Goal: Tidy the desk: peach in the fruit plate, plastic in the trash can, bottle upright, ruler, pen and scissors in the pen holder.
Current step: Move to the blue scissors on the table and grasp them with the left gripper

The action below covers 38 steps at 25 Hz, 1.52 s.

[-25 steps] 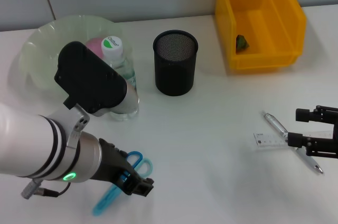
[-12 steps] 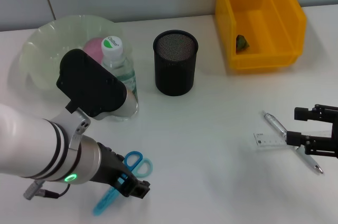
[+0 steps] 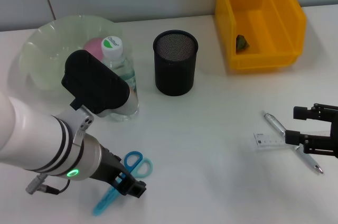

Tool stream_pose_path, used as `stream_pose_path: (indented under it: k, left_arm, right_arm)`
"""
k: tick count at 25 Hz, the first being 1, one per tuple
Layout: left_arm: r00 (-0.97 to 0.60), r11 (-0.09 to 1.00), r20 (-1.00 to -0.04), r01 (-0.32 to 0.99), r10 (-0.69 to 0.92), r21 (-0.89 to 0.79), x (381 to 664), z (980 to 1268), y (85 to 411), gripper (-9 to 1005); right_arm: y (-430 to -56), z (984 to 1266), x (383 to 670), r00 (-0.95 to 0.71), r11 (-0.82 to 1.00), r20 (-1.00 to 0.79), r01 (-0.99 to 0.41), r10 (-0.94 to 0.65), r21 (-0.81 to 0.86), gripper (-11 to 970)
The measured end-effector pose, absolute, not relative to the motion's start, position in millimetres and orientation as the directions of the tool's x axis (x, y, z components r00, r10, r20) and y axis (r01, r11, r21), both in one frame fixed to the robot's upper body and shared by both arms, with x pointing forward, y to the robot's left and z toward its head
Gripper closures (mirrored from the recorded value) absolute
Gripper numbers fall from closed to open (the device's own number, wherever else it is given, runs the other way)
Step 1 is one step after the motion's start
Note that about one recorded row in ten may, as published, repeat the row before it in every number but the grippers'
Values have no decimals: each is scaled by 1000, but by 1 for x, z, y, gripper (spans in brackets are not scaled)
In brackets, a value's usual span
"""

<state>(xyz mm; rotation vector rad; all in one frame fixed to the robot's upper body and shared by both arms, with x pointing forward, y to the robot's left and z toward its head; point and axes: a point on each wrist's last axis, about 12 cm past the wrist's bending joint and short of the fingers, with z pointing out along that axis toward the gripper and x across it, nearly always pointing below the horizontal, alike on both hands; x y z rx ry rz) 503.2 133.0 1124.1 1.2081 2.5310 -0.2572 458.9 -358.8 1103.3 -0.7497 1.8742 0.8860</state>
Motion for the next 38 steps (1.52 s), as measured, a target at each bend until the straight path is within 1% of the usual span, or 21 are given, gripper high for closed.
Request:
stream_pose_path:
  k: [38]
  left_arm:
    - [-578,603,-316,797,753,-20,504,1118,129,215]
  right_arm:
    - [-358,1103,460,-410,559,-902,-783,-134,272,220]
